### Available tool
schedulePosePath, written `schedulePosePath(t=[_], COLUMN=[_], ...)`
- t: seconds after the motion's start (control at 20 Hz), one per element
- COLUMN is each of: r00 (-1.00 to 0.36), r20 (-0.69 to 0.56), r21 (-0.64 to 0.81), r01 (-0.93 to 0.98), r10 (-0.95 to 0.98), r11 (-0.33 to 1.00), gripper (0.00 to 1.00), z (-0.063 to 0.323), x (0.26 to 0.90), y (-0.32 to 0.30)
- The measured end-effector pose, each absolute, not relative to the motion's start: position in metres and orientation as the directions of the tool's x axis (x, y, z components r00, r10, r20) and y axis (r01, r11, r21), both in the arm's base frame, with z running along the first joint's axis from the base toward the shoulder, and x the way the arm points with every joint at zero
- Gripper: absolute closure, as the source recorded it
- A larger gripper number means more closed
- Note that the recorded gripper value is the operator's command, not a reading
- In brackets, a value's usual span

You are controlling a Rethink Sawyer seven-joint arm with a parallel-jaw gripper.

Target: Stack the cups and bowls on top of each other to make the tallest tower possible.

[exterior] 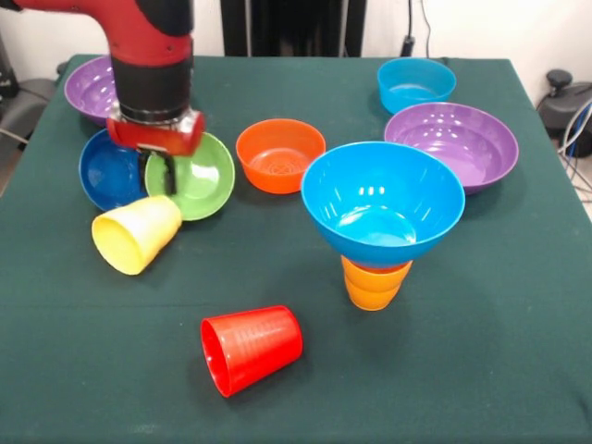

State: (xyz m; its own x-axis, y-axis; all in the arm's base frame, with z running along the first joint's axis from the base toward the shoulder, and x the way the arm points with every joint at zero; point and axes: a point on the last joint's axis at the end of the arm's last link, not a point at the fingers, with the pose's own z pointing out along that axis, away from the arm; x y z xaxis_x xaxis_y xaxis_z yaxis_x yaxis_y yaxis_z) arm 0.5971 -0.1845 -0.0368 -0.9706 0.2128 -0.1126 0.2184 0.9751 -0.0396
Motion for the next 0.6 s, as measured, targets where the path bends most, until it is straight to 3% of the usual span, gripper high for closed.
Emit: schedulePosePath(t=[0.6], r00=[-0.952], r20=[-0.094], r21=[-0.091], r01=[0.299], r10=[0.291], r11=[0.95], gripper=[1.0], z=[0.055], x=[0.616], y=[-0.222])
